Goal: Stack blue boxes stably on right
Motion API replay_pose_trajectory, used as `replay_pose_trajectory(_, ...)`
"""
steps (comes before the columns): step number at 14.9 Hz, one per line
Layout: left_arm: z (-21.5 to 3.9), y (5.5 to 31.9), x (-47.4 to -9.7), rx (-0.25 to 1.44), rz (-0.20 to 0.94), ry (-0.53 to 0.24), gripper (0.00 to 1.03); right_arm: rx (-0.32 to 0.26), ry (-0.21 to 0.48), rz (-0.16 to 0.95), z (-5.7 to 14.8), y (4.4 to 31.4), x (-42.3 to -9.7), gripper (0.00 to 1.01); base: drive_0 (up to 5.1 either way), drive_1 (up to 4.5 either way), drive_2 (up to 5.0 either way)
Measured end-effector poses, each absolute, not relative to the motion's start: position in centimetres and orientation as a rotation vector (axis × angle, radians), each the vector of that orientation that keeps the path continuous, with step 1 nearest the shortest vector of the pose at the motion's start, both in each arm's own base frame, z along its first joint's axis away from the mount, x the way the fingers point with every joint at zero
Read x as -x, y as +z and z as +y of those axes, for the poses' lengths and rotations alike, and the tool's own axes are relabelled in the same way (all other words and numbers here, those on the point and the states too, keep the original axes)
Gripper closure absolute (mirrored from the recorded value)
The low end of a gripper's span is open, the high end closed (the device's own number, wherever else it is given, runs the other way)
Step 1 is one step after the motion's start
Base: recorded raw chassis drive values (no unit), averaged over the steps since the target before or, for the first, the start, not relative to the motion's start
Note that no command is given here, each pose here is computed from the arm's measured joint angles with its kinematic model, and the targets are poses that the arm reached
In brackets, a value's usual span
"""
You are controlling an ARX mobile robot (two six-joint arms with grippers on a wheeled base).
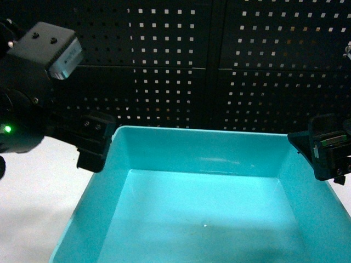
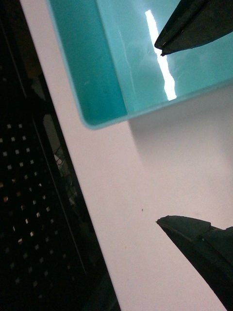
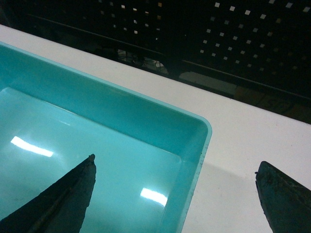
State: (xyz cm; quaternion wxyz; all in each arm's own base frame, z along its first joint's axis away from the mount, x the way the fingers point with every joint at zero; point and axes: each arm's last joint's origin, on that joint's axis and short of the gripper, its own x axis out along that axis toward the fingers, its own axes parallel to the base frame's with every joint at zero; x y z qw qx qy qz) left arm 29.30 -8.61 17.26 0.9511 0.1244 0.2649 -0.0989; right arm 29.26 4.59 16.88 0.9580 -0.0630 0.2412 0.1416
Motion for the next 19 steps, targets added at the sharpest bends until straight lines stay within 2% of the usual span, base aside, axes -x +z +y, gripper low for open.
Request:
replay_pose_trajectory(2, -9.3, 16.0, -29.2, -0.242, 0.562, -0.207, 0.05, 0.132, 0.276, 0.503, 4.5, 15.8, -29.4, 0.03, 0.0, 0.00, 0.0)
replay_pose_trajectory(6, -9.1, 13.0, -28.7, -0.235, 0.635, -0.163, 0.05, 0.135, 0.265, 0.583, 4.0, 12.5, -28.6, 0.03, 0.0, 0.00, 0.0)
replay_pose_trajectory(14, -9.1, 12.4, -29.1, -0.207, 0.646, -0.146, 0.05, 0.135, 0.268, 0.625, 4.0, 10.2, -28.1, 0.03, 0.0, 0.00, 0.0)
replay_pose_trajectory(19, -10.4, 12.8, -29.3, -0.189, 0.635, -0.180, 0.05, 0.130, 0.250, 0.665, 3.4, 8.4, -28.1, 0.03, 0.0, 0.00, 0.0)
